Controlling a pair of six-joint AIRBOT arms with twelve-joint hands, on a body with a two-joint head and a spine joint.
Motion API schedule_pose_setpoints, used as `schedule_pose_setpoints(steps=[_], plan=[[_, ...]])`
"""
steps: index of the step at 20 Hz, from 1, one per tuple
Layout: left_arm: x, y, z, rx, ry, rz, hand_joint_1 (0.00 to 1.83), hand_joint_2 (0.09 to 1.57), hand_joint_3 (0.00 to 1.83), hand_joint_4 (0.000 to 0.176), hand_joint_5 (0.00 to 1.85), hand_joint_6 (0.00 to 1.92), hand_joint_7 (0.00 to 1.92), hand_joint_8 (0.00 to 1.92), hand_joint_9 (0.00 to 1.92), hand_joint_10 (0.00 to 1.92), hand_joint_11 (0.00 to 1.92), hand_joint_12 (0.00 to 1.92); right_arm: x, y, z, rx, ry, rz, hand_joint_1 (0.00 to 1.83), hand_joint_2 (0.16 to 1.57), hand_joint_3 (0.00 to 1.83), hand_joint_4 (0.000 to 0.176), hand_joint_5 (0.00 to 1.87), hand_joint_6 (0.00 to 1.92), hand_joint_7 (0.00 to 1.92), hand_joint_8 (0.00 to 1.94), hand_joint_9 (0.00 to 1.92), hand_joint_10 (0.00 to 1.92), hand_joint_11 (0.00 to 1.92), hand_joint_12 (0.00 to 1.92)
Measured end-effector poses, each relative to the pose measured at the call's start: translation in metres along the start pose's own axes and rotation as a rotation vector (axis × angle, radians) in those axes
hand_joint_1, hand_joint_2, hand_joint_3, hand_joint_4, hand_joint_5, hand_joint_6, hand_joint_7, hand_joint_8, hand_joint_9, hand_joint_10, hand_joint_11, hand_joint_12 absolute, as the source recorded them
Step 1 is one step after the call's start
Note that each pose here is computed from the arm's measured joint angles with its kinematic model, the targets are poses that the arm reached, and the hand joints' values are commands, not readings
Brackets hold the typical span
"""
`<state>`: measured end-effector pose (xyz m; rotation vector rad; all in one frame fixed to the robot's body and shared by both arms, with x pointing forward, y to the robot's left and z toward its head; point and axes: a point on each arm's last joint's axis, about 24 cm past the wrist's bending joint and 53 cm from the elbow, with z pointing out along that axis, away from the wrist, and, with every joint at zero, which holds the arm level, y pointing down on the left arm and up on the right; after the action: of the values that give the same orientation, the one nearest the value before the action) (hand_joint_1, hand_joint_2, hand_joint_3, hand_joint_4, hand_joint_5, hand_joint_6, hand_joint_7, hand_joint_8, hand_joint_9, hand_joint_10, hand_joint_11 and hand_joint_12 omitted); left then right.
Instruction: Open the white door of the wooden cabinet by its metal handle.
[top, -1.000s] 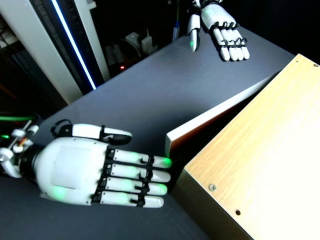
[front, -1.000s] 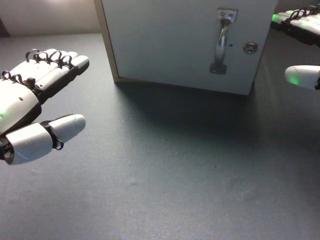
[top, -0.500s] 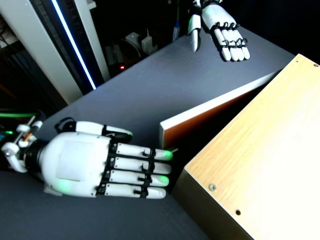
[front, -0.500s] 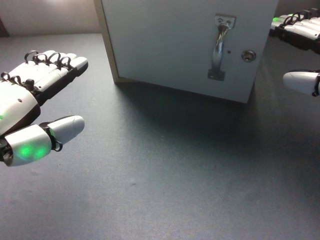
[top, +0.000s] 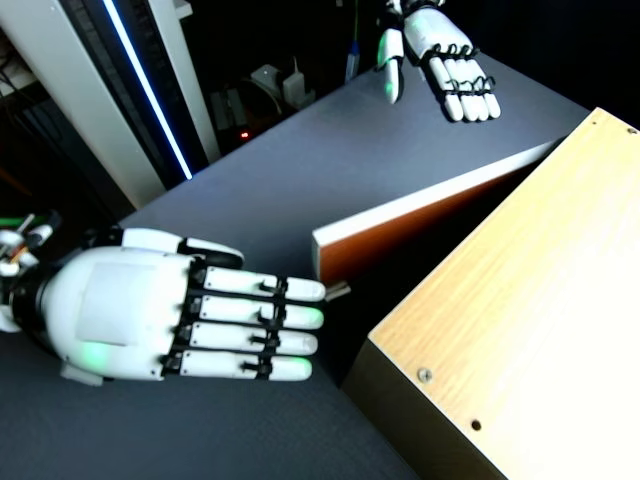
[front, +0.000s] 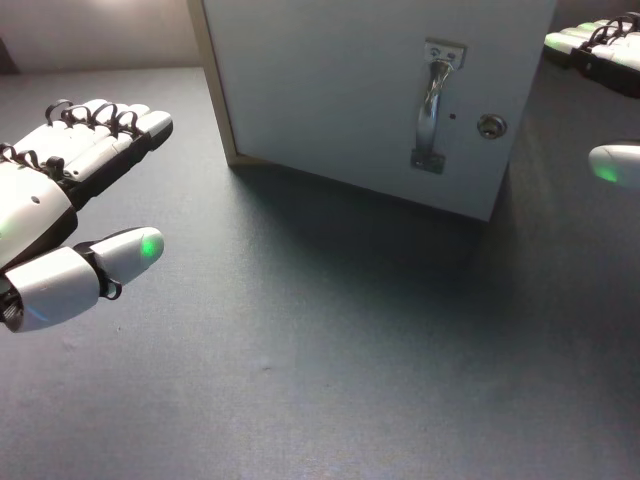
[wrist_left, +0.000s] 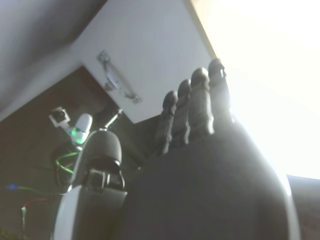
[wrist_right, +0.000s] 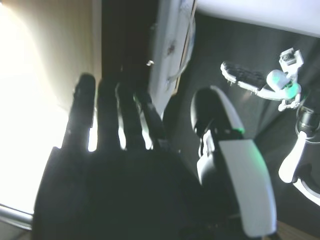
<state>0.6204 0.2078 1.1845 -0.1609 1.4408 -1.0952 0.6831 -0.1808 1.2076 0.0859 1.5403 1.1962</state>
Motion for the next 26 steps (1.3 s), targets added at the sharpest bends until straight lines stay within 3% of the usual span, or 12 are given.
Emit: schedule_pose_setpoints(steps=[7,10,14,26], plan=[[0.000,0.003,-0.002,-0.009,0.000,-0.004,0.00,1.48,0.01,0.000,0.00,0.00,0.00,0.00,0.00,0.00,0.00,0.00,0.015,0.026,-0.003,-0.073,0.036,-0.005,0.29,1.40,0.00,0.000,0.04,0.00,0.00,0.00,0.00,0.00,0.00,0.00],[0.000,0.003,-0.002,-0.009,-0.003,-0.005,0.00,1.49,0.01,0.000,0.00,0.00,0.00,0.00,0.00,0.00,0.00,0.00,0.018,0.029,-0.003,-0.085,0.042,-0.009,0.10,1.38,0.00,0.000,0.02,0.00,0.00,0.00,0.00,0.00,0.00,0.00],[-0.001,0.003,-0.002,-0.010,-0.004,-0.006,0.00,1.50,0.01,0.000,0.00,0.00,0.00,0.00,0.00,0.00,0.00,0.00,0.022,0.032,-0.003,-0.092,0.054,-0.003,0.01,1.35,0.00,0.000,0.00,0.00,0.00,0.00,0.00,0.00,0.00,0.00],[-0.002,0.005,-0.003,-0.017,-0.011,-0.007,0.00,1.50,0.01,0.000,0.00,0.00,0.00,0.00,0.00,0.00,0.00,0.00,0.054,0.045,-0.004,-0.147,0.159,0.006,0.00,1.43,0.01,0.000,0.00,0.00,0.00,0.00,0.00,0.00,0.00,0.00]])
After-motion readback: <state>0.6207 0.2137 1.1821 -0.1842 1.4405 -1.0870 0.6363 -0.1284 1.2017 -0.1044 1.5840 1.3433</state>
